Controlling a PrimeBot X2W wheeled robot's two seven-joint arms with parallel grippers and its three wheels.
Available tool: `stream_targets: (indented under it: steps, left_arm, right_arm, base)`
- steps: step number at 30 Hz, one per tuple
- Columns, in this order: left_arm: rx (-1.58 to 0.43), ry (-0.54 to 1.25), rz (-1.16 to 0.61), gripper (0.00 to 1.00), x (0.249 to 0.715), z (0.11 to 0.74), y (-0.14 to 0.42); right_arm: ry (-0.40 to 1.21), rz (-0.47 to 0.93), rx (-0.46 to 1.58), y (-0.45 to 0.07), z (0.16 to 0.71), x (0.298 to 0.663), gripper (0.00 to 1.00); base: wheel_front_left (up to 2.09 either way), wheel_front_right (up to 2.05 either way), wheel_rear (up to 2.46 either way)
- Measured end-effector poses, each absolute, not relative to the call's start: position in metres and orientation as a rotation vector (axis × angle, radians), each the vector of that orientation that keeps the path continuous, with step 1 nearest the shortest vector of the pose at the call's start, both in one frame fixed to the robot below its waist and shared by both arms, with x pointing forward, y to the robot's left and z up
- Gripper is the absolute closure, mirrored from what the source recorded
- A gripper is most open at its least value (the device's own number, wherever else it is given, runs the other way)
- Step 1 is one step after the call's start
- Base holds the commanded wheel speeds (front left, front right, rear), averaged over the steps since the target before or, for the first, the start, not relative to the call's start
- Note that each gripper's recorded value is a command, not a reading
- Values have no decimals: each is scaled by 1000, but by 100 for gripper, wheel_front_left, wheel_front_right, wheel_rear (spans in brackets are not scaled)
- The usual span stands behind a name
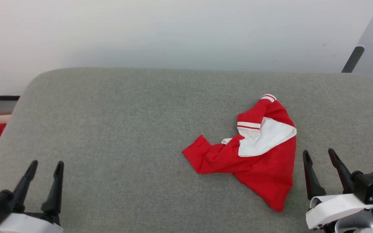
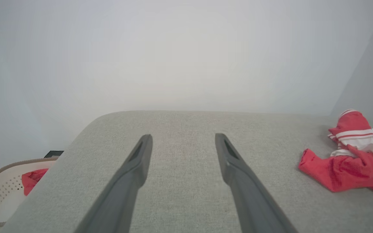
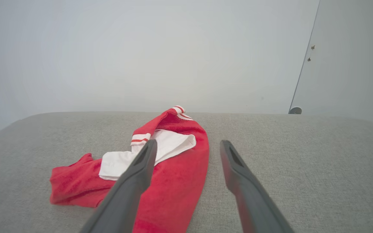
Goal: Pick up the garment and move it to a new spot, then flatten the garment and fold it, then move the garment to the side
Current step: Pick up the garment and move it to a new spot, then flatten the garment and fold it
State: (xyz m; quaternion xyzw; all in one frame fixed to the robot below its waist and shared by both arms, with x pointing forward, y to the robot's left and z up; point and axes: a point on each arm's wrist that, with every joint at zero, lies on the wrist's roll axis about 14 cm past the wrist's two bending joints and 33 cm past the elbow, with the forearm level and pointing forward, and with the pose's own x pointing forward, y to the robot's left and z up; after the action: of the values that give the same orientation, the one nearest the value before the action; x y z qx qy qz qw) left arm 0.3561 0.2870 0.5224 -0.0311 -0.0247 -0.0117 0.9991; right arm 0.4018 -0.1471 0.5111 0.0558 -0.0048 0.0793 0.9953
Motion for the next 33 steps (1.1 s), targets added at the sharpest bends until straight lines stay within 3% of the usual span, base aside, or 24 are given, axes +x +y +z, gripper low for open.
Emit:
stream_targets:
  steps: [23, 27, 33]
  left_arm:
    - [-108, -13, -36, 0, 351, 504, 269]
    - [-125, -10, -30, 0, 353, 502, 268]
    - [-150, 24, -48, 0, 357, 491, 259]
  right_arm:
    - [14, 185, 94, -139, 509, 402, 0]
    - [64, 268, 7, -112, 507, 411, 0]
    - [271, 460, -263, -75, 489, 426, 0]
  base:
    - [0, 0, 0]
    - [0, 0, 0]
    - [0, 0, 0]
